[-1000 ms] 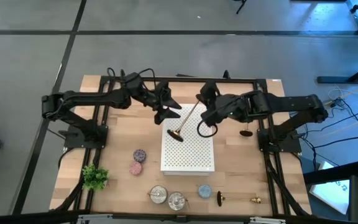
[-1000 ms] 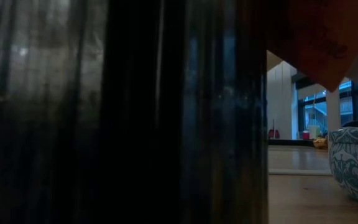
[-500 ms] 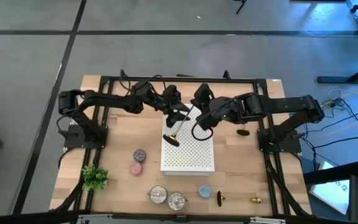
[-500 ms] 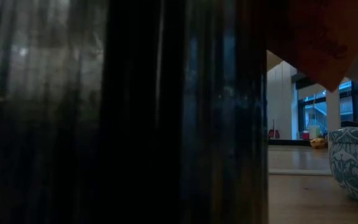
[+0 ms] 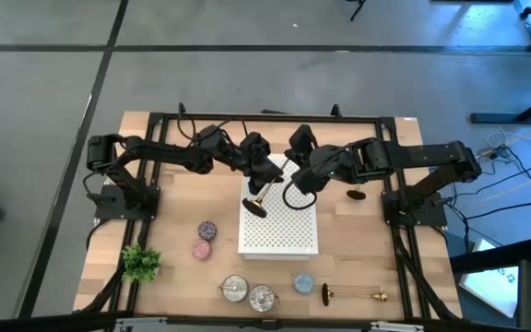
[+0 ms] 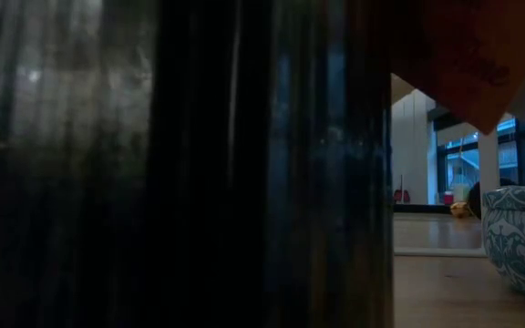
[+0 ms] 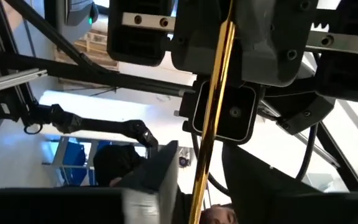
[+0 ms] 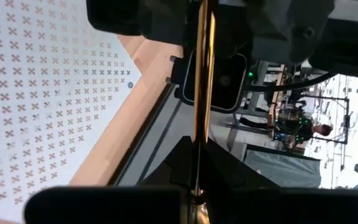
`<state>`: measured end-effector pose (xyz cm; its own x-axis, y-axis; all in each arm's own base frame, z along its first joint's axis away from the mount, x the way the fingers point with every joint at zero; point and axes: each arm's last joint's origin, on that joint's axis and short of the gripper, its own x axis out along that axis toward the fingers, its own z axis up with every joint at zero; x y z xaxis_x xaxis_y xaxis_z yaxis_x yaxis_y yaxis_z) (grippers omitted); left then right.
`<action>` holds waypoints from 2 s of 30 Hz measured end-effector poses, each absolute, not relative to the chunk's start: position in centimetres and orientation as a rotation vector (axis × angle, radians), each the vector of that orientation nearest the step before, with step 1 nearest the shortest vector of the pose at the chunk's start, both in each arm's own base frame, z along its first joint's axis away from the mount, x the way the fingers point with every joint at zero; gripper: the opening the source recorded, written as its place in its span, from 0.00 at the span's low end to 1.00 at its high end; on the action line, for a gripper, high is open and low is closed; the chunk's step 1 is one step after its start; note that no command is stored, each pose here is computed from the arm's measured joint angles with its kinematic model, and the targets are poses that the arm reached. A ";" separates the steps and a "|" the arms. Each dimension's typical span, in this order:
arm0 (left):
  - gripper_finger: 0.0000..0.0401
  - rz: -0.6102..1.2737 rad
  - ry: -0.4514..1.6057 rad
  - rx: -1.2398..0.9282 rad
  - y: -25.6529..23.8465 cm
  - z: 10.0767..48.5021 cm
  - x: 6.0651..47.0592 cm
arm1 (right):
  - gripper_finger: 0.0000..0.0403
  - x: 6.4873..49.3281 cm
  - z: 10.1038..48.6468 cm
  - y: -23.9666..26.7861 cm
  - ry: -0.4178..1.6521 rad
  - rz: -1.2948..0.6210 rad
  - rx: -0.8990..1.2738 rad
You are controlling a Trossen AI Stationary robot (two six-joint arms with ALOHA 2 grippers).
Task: Pick & Place candle stick holders
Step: Put the top right gold candle holder on the shelf
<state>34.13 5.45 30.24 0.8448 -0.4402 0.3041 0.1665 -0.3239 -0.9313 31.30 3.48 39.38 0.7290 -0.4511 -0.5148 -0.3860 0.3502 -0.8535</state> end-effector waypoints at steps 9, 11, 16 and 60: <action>0.03 -0.622 0.177 -1.750 5.5 30.3 34.1 | 0.05 31.3 39.3 3.5 0.811 -0.049 -1.246; 0.03 -0.622 0.176 -1.744 5.4 30.3 34.1 | 0.05 31.3 39.3 3.5 0.809 -0.060 -1.218; 0.03 -0.638 0.168 -1.726 5.1 30.5 34.1 | 0.08 31.5 39.6 3.5 0.756 -0.135 -1.083; 0.03 0.031 -0.156 -0.772 10.3 34.4 34.8 | 0.67 18.9 46.5 0.5 0.425 -0.204 0.390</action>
